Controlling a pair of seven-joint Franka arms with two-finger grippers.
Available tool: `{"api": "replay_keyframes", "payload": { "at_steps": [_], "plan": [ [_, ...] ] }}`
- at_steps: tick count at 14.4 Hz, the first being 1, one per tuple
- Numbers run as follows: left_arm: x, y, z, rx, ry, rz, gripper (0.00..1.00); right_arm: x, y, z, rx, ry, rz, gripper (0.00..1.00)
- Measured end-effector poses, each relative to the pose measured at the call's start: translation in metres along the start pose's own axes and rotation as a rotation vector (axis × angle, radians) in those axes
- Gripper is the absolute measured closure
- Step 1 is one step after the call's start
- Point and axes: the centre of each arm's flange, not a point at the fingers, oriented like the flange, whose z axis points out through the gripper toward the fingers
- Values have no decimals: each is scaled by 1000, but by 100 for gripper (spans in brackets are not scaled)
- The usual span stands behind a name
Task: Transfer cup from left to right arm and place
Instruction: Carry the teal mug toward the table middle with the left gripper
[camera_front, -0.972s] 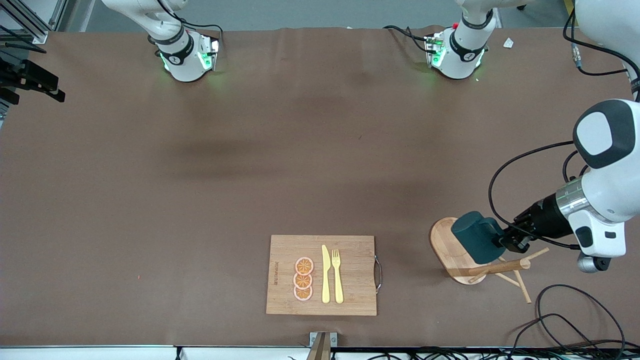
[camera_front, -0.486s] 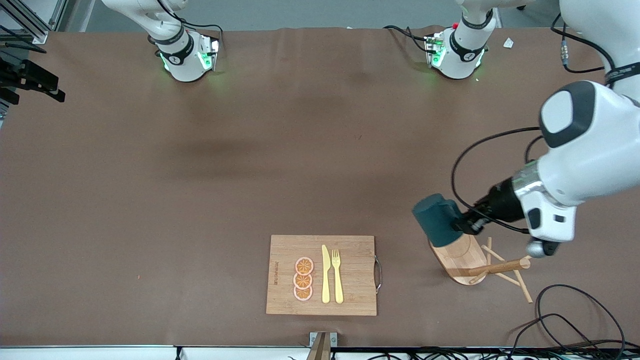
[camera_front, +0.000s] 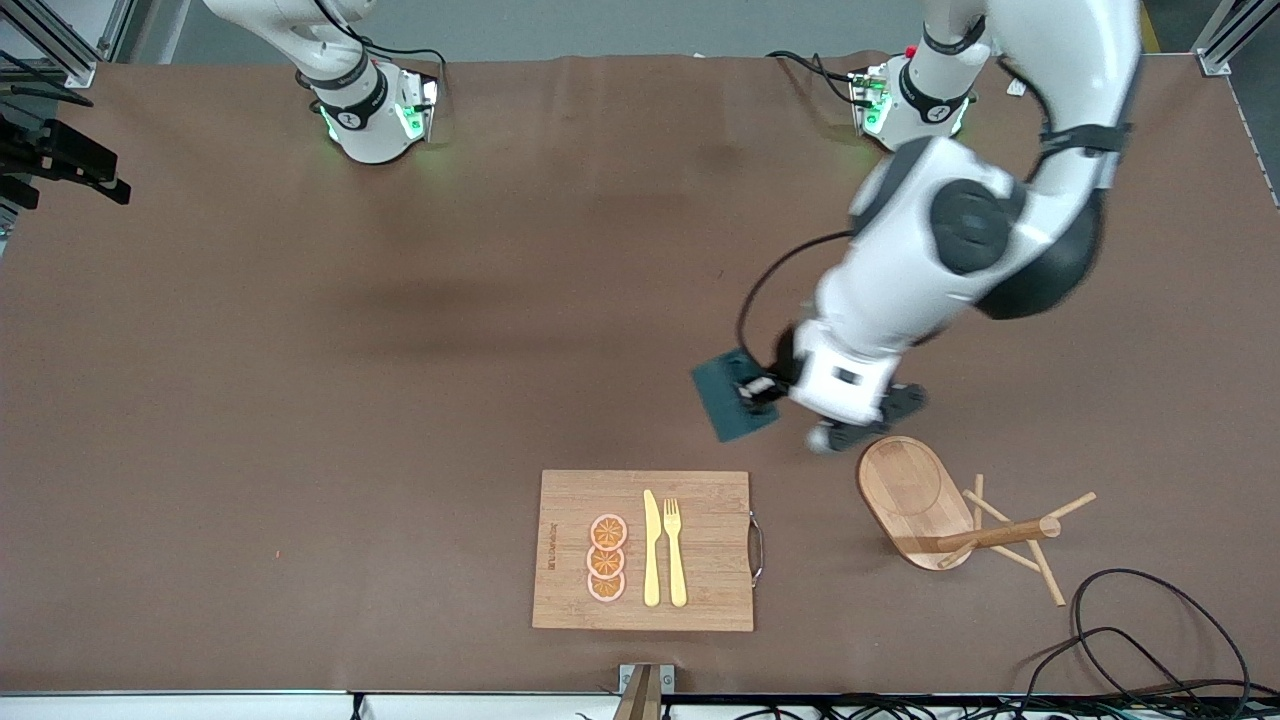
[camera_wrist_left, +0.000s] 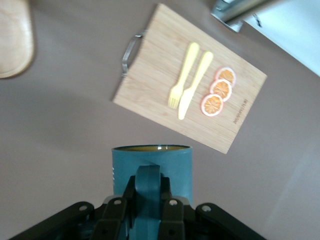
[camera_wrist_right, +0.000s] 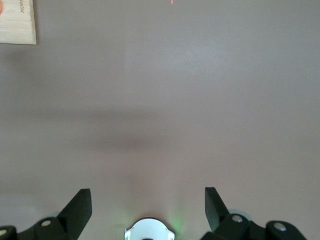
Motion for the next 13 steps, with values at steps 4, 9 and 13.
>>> {"api": "replay_keyframes", "payload": {
  "at_steps": [4,9,13],
  "plan": [
    [-79,54,59,42,146,193,79,0,0,0,0,0,-1,0],
    [-152,88,119,39,327,340,79,0,0,0,0,0,-1,0],
    [-223,104,155,24,508,342,79,1,2,1,1,-3,4,0]
  ]
}}
